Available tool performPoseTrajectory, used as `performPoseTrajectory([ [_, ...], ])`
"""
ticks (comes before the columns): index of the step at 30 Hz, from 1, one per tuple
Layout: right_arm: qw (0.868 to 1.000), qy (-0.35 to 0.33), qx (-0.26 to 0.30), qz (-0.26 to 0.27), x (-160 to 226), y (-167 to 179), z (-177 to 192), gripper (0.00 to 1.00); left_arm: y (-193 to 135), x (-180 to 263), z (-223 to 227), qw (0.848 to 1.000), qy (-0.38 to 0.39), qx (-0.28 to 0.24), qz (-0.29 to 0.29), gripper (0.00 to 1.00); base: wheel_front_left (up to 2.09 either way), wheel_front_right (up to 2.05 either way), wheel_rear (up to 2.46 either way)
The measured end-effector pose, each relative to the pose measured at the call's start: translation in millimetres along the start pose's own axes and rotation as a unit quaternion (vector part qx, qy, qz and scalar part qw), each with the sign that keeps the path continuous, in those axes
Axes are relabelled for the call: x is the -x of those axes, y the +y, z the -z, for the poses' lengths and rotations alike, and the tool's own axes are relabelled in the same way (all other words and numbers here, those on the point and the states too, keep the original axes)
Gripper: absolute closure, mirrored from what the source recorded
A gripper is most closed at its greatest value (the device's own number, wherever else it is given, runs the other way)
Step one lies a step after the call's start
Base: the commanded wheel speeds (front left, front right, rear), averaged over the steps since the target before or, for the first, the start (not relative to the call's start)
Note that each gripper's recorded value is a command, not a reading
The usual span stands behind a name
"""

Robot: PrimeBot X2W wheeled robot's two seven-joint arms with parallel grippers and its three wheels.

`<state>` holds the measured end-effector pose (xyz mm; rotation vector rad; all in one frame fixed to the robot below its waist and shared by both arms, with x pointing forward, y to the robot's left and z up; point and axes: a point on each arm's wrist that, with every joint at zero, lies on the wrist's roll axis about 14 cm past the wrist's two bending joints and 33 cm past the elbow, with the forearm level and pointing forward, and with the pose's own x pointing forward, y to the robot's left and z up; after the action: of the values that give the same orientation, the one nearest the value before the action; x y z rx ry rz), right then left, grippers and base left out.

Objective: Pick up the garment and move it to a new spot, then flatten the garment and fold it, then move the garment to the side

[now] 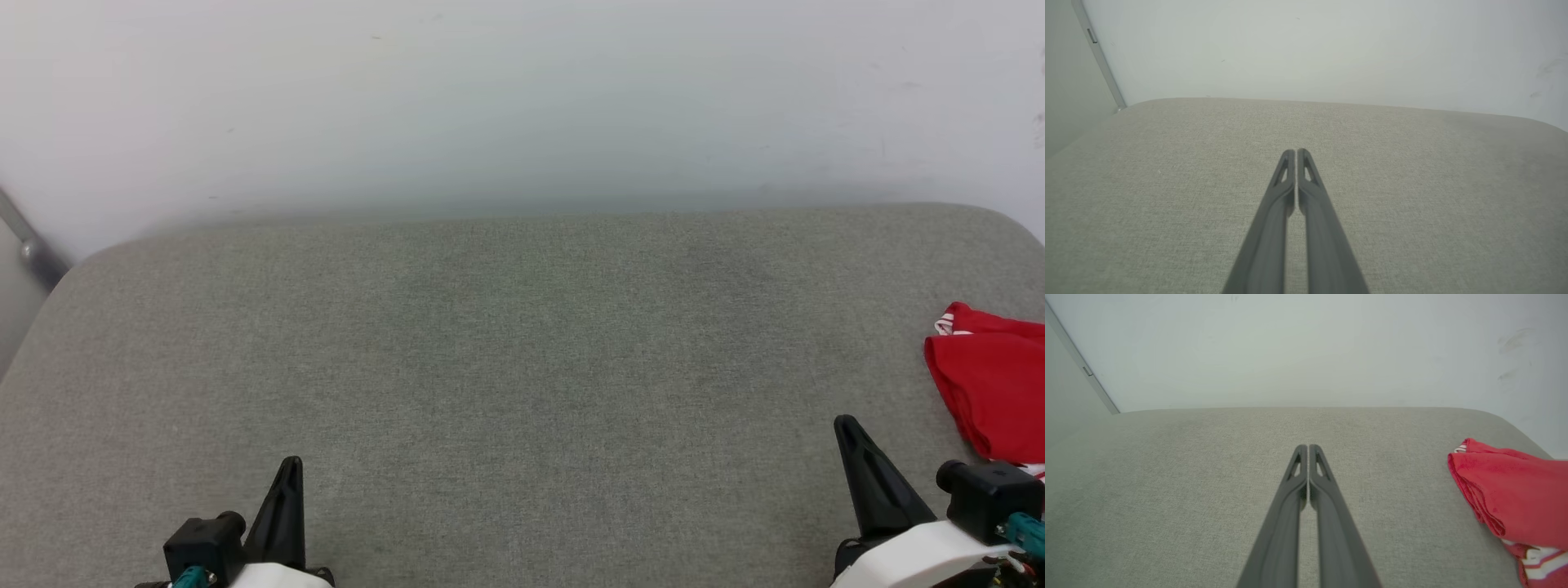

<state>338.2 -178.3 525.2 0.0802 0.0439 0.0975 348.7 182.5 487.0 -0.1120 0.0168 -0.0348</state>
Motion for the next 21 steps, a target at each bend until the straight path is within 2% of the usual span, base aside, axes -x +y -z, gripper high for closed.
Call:
performPoseTrajectory([
  [8,0.995,0.005,-0.104,-0.001,-3,-2,8,1.00,8,-4,6,0.995,0.024,0.096,-0.024,1.00,0.00,0.00,0.00],
  [21,0.977,-0.001,-0.215,0.000,-10,-5,10,1.00,13,-10,9,0.977,0.039,0.205,-0.042,1.00,0.00,0.00,0.00],
])
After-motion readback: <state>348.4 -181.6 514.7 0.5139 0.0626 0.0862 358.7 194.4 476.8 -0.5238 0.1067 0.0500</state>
